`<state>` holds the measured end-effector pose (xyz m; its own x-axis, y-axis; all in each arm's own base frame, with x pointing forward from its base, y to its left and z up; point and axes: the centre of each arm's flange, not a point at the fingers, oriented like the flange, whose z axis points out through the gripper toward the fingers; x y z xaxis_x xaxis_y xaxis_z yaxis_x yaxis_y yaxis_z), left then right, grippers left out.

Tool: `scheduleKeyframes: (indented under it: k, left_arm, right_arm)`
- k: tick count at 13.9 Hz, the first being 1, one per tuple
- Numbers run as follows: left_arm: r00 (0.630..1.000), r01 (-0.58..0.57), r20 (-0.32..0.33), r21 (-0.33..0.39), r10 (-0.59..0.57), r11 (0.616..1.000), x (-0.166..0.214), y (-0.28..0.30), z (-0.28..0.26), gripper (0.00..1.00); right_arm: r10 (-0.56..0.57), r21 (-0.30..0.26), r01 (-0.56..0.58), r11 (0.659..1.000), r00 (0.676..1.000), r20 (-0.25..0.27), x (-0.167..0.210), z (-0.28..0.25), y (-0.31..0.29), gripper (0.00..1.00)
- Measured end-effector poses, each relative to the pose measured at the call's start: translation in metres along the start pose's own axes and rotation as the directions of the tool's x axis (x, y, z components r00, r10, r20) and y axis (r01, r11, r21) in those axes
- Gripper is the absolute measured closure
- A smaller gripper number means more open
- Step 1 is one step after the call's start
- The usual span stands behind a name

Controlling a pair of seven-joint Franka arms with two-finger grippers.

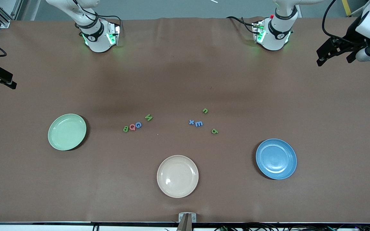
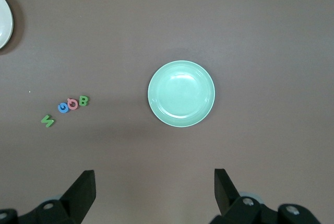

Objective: Sort upper and lower case letters into plates
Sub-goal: 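Move the left and right grippers out toward the scattered foam letters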

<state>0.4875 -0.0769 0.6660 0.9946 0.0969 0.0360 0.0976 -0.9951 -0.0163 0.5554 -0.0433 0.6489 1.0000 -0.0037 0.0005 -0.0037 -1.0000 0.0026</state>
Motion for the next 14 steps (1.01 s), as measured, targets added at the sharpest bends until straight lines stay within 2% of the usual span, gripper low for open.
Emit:
scheduleKeyframes:
  k: [5, 8, 9, 11, 14]
  left_arm:
    - [1.0, -0.004, 0.013, 0.0, 0.004, 1.0, 0.008, 0.001, 0.006, 0.0]
    - [0.999, -0.021, 0.048, -0.001, 0.021, 1.0, 0.025, 0.013, 0.035, 0.0]
    - [0.998, -0.027, 0.051, -0.004, 0.027, 1.0, 0.034, 0.03, 0.051, 0.0]
    - [0.998, 0.042, 0.053, -0.012, -0.041, 0.999, 0.047, 0.078, 0.092, 0.0]
    - [0.984, 0.172, 0.052, -0.012, -0.171, 0.985, 0.064, 0.145, 0.175, 0.0]
  right_arm:
    - [0.001, -0.001, -0.001, 1.0, 1.0, 0.0, 0.0, 0.0, 0.0, 0.0]
    - [-0.004, -0.001, 0.004, 1.0, 1.0, 0.001, 0.001, 0.001, -0.002, 0.0]
    - [-0.011, -0.001, 0.011, 1.0, 1.0, 0.003, 0.002, 0.002, -0.007, 0.0]
    - [-0.004, 0.0, 0.004, 1.0, 1.0, 0.016, 0.007, 0.01, -0.021, 0.0]
    - [0.087, -0.002, -0.087, 0.996, 0.996, 0.009, 0.025, 0.031, -0.07, 0.0]
